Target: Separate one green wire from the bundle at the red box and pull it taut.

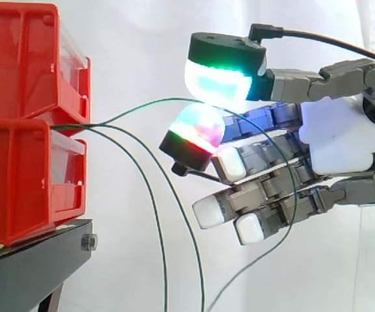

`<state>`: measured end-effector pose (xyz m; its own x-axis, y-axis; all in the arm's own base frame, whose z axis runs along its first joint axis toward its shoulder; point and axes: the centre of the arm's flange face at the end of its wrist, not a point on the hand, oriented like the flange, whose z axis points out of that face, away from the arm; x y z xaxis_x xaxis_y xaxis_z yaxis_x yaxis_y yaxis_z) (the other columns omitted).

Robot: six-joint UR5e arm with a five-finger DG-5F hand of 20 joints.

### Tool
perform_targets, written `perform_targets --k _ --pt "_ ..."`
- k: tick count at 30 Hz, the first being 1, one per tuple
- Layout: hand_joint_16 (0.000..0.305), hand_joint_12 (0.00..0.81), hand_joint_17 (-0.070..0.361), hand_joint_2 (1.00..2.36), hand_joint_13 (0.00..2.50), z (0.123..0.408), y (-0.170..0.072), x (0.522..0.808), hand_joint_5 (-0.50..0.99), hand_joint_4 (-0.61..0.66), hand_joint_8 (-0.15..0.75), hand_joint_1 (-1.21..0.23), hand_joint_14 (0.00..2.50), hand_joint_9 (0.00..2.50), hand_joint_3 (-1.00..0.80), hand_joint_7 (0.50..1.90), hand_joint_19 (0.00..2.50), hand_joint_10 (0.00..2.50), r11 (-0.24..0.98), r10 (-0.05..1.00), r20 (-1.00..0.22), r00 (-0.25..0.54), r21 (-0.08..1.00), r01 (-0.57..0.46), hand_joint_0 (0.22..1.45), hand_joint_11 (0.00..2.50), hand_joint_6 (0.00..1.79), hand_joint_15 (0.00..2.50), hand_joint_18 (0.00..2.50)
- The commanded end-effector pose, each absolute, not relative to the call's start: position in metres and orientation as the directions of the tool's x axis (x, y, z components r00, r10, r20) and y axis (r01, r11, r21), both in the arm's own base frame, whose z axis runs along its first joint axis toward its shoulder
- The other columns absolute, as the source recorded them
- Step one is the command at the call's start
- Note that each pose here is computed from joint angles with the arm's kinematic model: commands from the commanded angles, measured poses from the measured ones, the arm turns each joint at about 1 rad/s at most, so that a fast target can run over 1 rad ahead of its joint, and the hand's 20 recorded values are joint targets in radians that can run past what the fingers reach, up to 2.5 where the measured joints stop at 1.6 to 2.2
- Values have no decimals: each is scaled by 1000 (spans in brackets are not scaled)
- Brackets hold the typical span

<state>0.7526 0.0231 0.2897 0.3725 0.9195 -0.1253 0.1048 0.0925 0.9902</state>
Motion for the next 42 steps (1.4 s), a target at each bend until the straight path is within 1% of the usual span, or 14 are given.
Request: perform_targets --k 1,4,9,18,24,28,31,33,36,39,42 --pt "49 308 109 1011 915 290 23 752 -118 93 259 -633 16 1188 -334 1134 657 19 92 920 -125 373 990 105 589 563 870 413 766" --pt "48 308 109 1014 911 289 23 753 -118 95 255 -661 16 1186 -274 1153 651 17 93 919 -126 372 990 106 591 565 879 414 765" --pt "54 332 121 1013 936 289 23 753 -113 84 275 -718 15 1206 -208 1117 610 15 93 919 -126 372 990 106 602 557 894 393 815" --pt "53 327 118 1013 931 290 23 753 -114 82 267 -745 16 1197 -209 1109 605 18 92 920 -125 371 990 104 611 569 898 395 803" --pt "53 326 119 1013 926 289 23 753 -112 41 272 -763 15 1197 -163 1121 585 16 93 919 -126 372 990 106 616 570 905 392 811" --pt "52 324 118 1013 923 290 24 752 -112 30 267 -764 17 1194 -163 1106 590 17 95 920 -130 370 989 112 620 577 910 396 811" --pt "53 325 118 1013 924 284 24 750 -111 25 270 -765 15 1193 -160 1103 590 18 98 920 -137 367 987 123 621 580 911 395 812" --pt "52 325 118 1013 923 274 21 746 -111 22 269 -764 15 1193 -159 1096 590 16 104 919 -150 366 984 142 622 579 911 396 812" --pt "52 324 117 1013 919 257 19 739 -111 6 265 -772 15 1186 -154 1123 594 16 110 919 -162 360 981 161 628 577 910 396 803" --pt "50 312 112 1016 895 247 19 738 -121 -64 245 -833 17 1167 -137 1171 591 16 103 920 -147 362 985 137 648 605 919 402 781" --pt "48 304 108 1018 879 244 20 739 -125 -79 234 -842 16 1166 -134 1189 597 17 96 922 -131 364 989 114 658 625 925 408 763"
